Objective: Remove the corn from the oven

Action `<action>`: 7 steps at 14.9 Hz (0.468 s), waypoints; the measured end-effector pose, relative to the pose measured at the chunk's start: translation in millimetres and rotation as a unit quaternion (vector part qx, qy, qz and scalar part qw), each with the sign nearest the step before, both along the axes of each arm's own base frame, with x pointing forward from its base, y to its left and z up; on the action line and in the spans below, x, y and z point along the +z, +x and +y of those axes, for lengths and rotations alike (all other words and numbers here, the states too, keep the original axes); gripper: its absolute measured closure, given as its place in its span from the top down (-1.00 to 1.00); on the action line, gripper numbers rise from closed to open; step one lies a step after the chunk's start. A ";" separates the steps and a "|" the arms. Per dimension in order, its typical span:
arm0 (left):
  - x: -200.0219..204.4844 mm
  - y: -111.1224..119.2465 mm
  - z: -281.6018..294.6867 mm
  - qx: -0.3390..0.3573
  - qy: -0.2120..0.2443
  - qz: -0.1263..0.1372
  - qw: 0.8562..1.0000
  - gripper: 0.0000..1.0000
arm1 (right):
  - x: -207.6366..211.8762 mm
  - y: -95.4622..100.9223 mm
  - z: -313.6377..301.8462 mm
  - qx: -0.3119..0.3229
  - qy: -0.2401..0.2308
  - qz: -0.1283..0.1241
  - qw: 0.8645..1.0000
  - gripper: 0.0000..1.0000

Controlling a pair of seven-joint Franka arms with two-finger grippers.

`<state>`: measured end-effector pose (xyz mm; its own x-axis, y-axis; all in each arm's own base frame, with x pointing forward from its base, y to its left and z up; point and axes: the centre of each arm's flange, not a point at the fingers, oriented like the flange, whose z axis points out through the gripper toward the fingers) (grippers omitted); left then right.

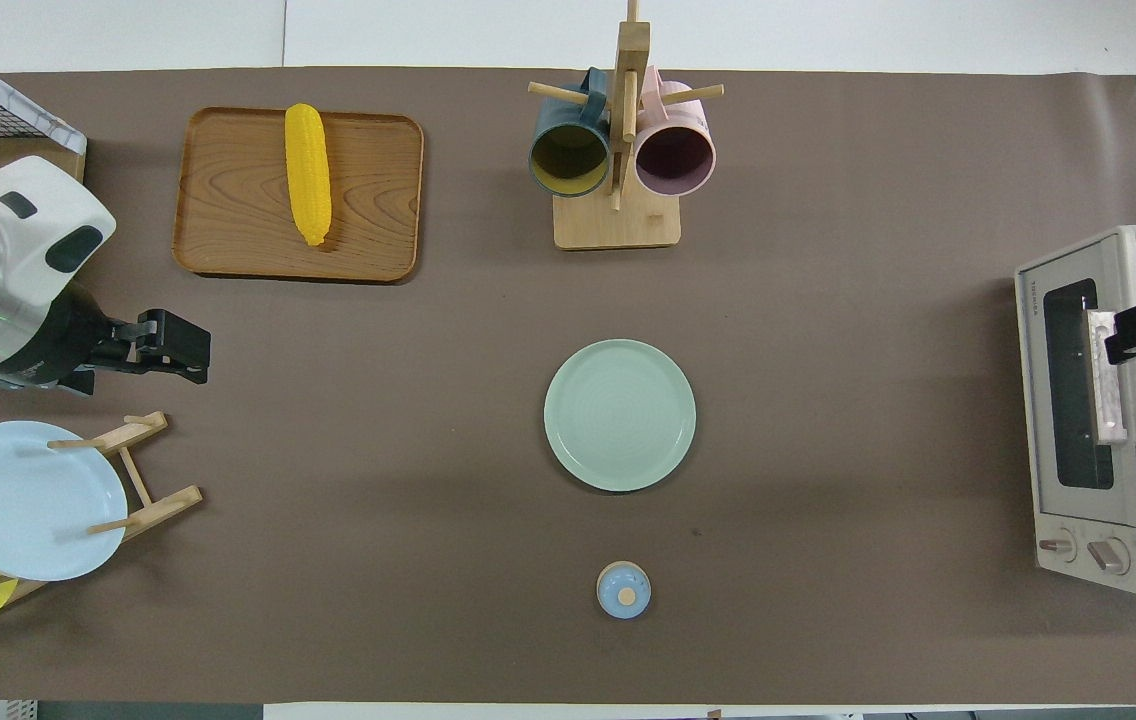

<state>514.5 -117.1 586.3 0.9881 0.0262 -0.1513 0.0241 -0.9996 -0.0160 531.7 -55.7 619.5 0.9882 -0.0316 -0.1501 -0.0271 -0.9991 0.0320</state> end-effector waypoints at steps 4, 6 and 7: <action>4.8 -2.1 -1.6 -0.002 0.001 0.004 1.000 1.00 | 0.0 0.5 4.7 0.004 0.000 0.000 1.000 1.00; 5.8 -4.4 -1.3 -0.002 0.002 0.012 1.000 1.00 | 0.0 0.6 6.4 0.006 0.000 0.000 1.000 1.00; 6.2 -4.7 -1.3 -0.002 0.002 0.013 1.000 1.00 | 0.0 0.6 6.5 0.006 0.000 0.000 1.000 1.00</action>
